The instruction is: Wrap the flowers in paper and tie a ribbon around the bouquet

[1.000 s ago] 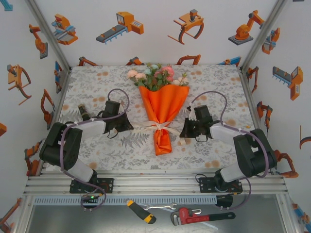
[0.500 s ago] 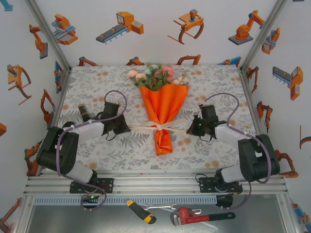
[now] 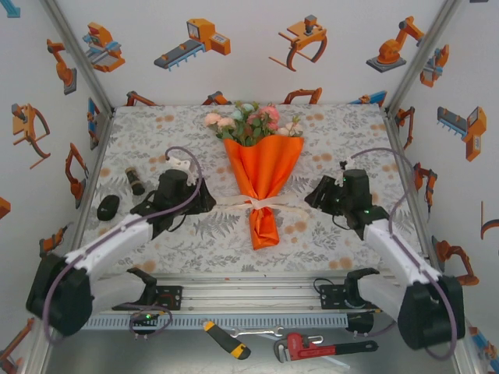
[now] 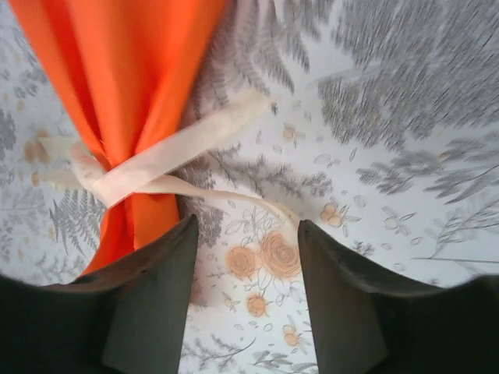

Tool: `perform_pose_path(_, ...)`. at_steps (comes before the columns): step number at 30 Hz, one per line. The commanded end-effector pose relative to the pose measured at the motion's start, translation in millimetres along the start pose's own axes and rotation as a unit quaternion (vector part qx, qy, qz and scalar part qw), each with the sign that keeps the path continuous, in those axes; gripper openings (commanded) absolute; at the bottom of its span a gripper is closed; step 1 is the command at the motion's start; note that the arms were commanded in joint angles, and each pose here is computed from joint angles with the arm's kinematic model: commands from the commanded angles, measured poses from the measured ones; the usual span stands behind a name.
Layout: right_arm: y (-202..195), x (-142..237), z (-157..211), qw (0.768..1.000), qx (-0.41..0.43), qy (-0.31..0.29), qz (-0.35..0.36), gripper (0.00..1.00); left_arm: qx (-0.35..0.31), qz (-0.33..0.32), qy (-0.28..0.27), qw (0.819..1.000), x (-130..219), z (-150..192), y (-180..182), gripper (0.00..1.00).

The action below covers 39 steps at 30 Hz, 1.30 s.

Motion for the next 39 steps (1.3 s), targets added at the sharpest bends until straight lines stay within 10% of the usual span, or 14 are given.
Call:
perform_pose_path(1, -18, 29, -22, 0.985, 0.021, -0.111, 0.132, 0.72, -0.026, -0.072, -0.092, 0.993, 33, -21, 9, 0.53)
perform_pose_path(7, -69, 38, -44, 0.925, 0.053, -0.210, 0.312, 0.84, -0.059, -0.269, -0.246, 0.929, 64, -30, 50, 0.69)
perform_pose_path(12, -99, -1, -42, 0.925, 0.081, -0.182, 0.325, 0.86, -0.099, -0.326, -0.239, 0.909, 43, -20, 89, 0.79)
perform_pose_path(18, -110, -45, -38, 0.933, 0.137, -0.191, 0.273, 0.89, -0.121, -0.279, -0.227, 0.925, 8, -9, 121, 0.98)
perform_pose_path(39, -119, -64, -23, 0.928, 0.157, -0.210, 0.264, 0.99, -0.083, -0.222, -0.170, 0.956, -50, -25, 175, 0.97)
Point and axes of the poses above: each hand's point on the last joint's axis, 136 mm out from that joint toward the fingers, its own x axis back along the fingers, its own y axis along the line the jaws close on, z = x × y, the point moved 9 cm from there along x, back along the fingers, and after that the axes turned 3 degrees about x, right-handed, at the moved point
